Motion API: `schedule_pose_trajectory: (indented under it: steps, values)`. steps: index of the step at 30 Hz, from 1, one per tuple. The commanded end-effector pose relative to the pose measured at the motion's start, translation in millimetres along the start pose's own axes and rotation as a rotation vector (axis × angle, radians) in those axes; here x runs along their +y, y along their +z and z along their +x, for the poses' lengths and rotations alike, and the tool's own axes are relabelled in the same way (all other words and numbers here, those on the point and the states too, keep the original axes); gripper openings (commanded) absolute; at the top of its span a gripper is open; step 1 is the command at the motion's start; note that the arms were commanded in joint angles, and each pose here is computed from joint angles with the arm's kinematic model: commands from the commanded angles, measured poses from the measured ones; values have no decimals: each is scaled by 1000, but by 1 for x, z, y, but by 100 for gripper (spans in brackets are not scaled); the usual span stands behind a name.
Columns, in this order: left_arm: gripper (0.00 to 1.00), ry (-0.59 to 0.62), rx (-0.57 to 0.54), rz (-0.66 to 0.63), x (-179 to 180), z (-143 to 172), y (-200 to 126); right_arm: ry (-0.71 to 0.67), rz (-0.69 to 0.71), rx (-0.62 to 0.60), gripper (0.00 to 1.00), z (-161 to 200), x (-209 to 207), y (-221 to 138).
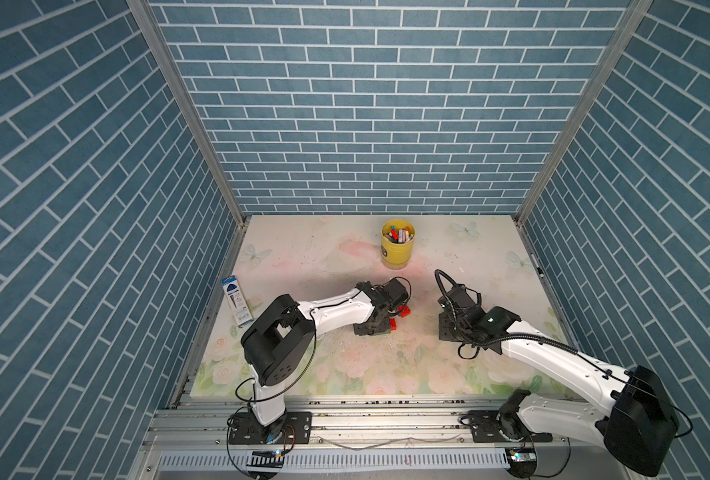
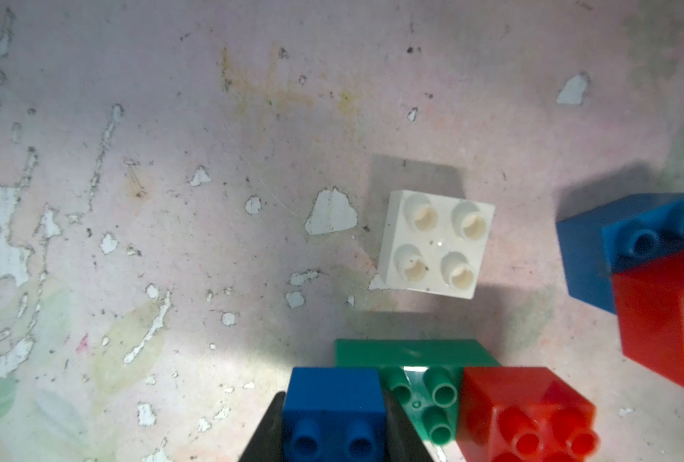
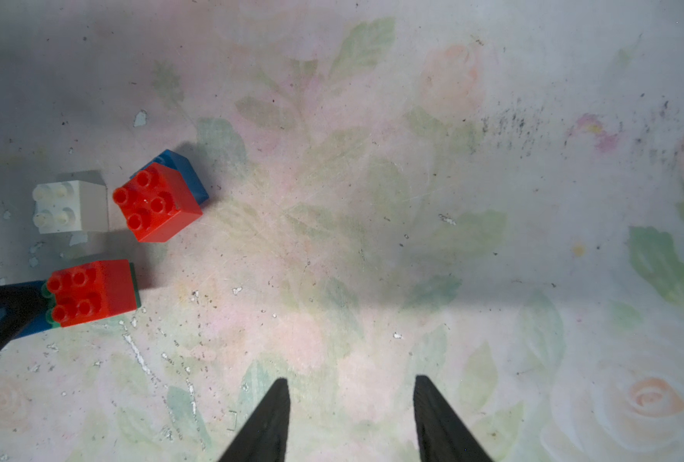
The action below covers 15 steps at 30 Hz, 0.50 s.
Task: Assemble the letter y with lego
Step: Assemble the lego brick with the lego brick.
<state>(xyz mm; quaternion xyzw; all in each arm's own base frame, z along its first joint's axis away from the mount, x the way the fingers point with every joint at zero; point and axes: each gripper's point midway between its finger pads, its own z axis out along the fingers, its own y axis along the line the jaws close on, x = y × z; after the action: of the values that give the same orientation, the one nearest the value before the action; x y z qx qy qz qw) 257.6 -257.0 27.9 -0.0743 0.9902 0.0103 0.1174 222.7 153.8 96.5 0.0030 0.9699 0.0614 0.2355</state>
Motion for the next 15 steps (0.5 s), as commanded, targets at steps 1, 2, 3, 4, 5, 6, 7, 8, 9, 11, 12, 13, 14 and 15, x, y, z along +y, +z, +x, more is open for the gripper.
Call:
schedule_pose_trajectory:
  steps: [1, 2, 3, 4, 5, 6, 7, 8, 9, 11, 12, 13, 14, 15]
  values:
    - [0, 104, 202, -245, 56, 55, 55, 23, 24, -17, 52, -3, -7, -4]
    - [0, 105, 200, -241, 56, 55, 55, 24, 23, -17, 52, -3, -6, -4]
    - [0, 108, 207, -233, 55, 56, 55, 25, 21, -18, 52, -4, -6, -4]
    - [0, 102, 211, -227, 54, 57, 57, 25, 20, -18, 52, -4, -6, -5]
    - [0, 98, 216, -229, 55, 59, 58, 26, 20, -17, 52, -4, -6, -5]
    - [0, 96, 219, -224, 55, 61, 60, 27, 18, -21, 52, -5, -5, -6]
    - [0, 91, 224, -222, 56, 62, 62, 28, 19, -22, 52, -5, -5, -6]
    - [0, 89, 231, -218, 56, 64, 64, 29, 20, -23, 52, -5, -6, -6]
    - [0, 85, 238, -212, 56, 66, 66, 29, 20, -23, 52, -5, -6, -6]
    - [0, 80, 247, -200, 54, 69, 70, 29, 20, -24, 52, -4, -6, -7]
    - [0, 77, 252, -198, 54, 71, 71, 30, 20, -24, 52, -4, -7, -7]
    - [0, 76, 254, -194, 53, 71, 73, 30, 21, -23, 52, -4, -7, -7]
    - [0, 74, 253, -189, 52, 71, 73, 31, 22, -24, 52, -5, -7, -7]
    - [0, 73, 255, -187, 51, 72, 74, 30, 22, -24, 52, -4, -7, -8]
